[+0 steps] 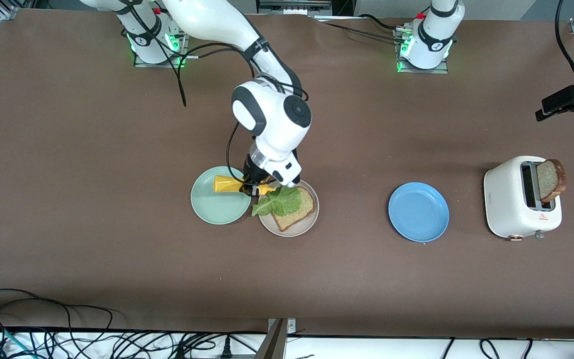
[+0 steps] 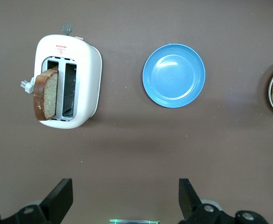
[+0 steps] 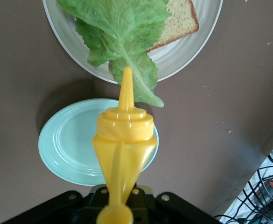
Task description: Make sandwich on beige plate with both arms
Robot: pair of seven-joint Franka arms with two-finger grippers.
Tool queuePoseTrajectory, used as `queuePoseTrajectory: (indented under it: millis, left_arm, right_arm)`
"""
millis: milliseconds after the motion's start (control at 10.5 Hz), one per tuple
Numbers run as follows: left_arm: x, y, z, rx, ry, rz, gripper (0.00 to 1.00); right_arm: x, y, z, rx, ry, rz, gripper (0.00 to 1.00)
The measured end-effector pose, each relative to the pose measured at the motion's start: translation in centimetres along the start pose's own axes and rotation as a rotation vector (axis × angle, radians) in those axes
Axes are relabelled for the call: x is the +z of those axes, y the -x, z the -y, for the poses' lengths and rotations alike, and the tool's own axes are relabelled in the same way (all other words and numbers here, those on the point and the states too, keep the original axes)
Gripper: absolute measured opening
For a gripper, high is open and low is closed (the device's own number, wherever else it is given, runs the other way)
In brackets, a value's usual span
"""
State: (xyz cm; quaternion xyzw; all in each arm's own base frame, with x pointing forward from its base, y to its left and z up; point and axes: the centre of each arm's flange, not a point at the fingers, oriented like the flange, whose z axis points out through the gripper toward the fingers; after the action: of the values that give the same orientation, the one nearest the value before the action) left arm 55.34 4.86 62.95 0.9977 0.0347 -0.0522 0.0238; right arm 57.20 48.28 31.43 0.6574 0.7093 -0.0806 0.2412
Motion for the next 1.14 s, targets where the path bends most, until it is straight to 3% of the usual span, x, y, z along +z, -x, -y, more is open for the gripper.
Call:
queuePoseTrajectory:
  millis: [477, 668, 859, 1145]
  left_arm:
    - [0.0, 0.0, -0.1, 0.001, 0.000, 0.000, 1.00]
    - [0.0, 0.0, -0.1, 0.002, 0.000, 0.000, 1.00]
    - [0.0, 0.0, -0.5, 0.009, -0.001, 0.000, 1.00]
    - [-1.0, 0.1, -1.4, 0.026, -0.002, -0.023, 1.00]
  right_arm:
    - [0.2, 0.9, -0.7, 0.015, 0.005, 0.014, 0.08]
    - [0.3, 2.7, -1.4, 0.055, -0.029, 0.016, 0.08]
    - [0.1, 5.2, -2.6, 0.128, -0.108, -0.057, 0.08]
    - [1.9, 11.6, -6.1, 0.223, -0.246, -0.233, 0.08]
